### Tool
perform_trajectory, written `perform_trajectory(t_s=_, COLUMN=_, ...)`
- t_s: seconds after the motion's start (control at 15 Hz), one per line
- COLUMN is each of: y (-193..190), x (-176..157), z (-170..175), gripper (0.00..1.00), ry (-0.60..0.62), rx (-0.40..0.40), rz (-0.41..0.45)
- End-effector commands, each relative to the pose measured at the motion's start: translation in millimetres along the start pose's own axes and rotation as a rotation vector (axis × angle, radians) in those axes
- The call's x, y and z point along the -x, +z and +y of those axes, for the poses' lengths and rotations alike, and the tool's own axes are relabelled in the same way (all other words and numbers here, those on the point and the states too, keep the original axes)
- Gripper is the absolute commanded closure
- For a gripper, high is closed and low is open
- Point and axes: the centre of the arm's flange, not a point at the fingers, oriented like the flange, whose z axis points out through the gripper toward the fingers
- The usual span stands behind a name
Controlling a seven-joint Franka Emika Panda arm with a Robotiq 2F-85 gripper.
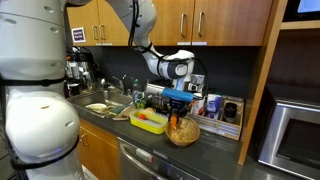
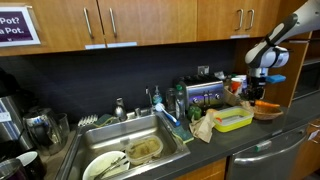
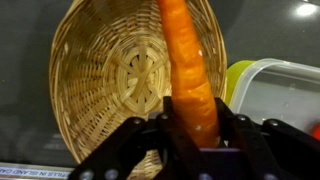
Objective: Put the basket on the counter then put the carrot in the yellow container.
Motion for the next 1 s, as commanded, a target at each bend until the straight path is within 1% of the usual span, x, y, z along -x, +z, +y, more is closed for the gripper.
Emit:
perform_trajectory(t_s=0.0, y=-15, x=7, z=-36, gripper=0.82, ry=-0.056, rx=0.038, rz=-0.033)
perform_trajectory(t_s=0.2, y=-15, x=-3, z=-62, gripper=0.82, ry=-0.135, rx=0.059, rz=-0.059)
perform_trajectory(t_s=0.47, y=-6, x=-21, z=-98, gripper=0.82, ry=-0.269, rx=0.081, rz=-0.098)
perform_trajectory(t_s=0.73, y=4, x=-33, z=-129, gripper=0.82, ry=-0.446, rx=0.091, rz=-0.138)
perform_trajectory(t_s=0.93, y=8, x=-41, z=-147, gripper=0.82, ry=-0.570, rx=0.100, rz=-0.147)
